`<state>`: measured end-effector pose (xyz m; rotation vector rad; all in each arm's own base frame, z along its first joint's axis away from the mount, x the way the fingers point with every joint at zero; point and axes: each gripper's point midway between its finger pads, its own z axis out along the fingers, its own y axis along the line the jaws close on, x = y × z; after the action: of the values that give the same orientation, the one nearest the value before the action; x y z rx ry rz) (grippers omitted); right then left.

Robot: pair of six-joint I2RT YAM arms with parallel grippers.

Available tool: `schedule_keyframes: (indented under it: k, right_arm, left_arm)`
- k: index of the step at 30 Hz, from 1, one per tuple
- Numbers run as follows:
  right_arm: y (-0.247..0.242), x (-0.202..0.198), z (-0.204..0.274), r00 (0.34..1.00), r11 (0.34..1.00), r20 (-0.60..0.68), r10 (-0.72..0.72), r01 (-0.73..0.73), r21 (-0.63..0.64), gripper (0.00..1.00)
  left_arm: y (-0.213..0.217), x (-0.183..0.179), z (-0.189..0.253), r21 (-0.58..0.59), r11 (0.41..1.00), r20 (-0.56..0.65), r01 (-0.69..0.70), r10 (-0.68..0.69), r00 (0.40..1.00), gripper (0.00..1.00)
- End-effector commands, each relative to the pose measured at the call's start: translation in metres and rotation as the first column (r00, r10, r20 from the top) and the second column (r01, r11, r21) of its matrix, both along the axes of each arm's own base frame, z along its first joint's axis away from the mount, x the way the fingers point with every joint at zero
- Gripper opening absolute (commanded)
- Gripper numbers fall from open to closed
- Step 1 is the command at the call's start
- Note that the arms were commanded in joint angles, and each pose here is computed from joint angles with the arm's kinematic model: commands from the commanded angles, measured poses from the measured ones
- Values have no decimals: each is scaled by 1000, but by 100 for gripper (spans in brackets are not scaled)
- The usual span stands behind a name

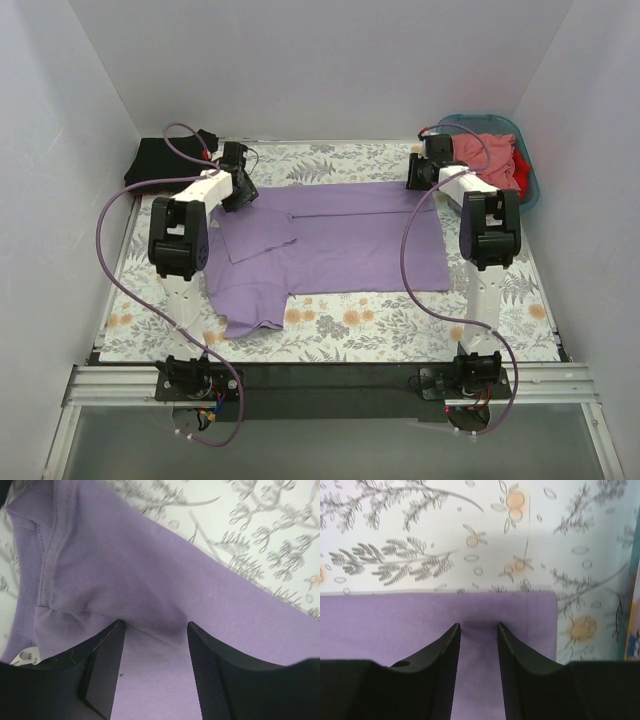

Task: Fold and stack the t-shirts
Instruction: Fold the tshirt

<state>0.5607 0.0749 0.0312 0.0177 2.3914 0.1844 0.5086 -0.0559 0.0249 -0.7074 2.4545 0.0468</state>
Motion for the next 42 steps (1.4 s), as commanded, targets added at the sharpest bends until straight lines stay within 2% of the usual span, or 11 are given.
schedule_keyframes:
  k: [1,6,9,10,11,13,14,19,27,36,42]
  right_arm:
    - [3,19,17,997,998,40,62,-62,-1,42]
    - [14,18,58,988,993,106,109,-114,40,43]
    - [24,3,73,983,984,113,144,-154,85,43]
    - [25,-3,90,979,983,137,148,-161,92,43]
    - [25,-18,79,984,982,99,151,-161,103,45]
    - [23,-45,79,987,982,70,147,-154,111,47]
    - [23,-54,81,986,981,68,150,-157,116,47]
    - [32,-114,87,987,969,29,159,-162,185,47]
    - [34,-202,43,979,969,-114,167,-142,201,47]
    - [29,-237,23,973,972,-169,158,-123,201,47]
    - [32,-242,22,970,966,-167,174,-136,218,46]
  left_arm:
    - [4,9,-1,16,1000,-11,9,-9,1000,53]
    - [7,14,43,25,1000,74,6,-8,997,63]
    - [10,5,85,22,1000,147,-10,7,989,64]
    - [13,-7,82,29,999,128,-18,14,992,64]
    - [16,-15,106,25,999,170,-27,23,985,64]
    - [21,-41,100,35,999,135,-41,36,990,64]
    - [24,-52,120,31,998,171,-46,40,984,64]
    - [26,-114,113,-1,999,136,-37,37,990,64]
    - [37,-222,66,-31,995,-10,-100,99,995,63]
    - [56,-252,45,-89,973,-40,-212,210,977,59]
    - [61,-260,17,-88,968,-97,-235,226,969,43]
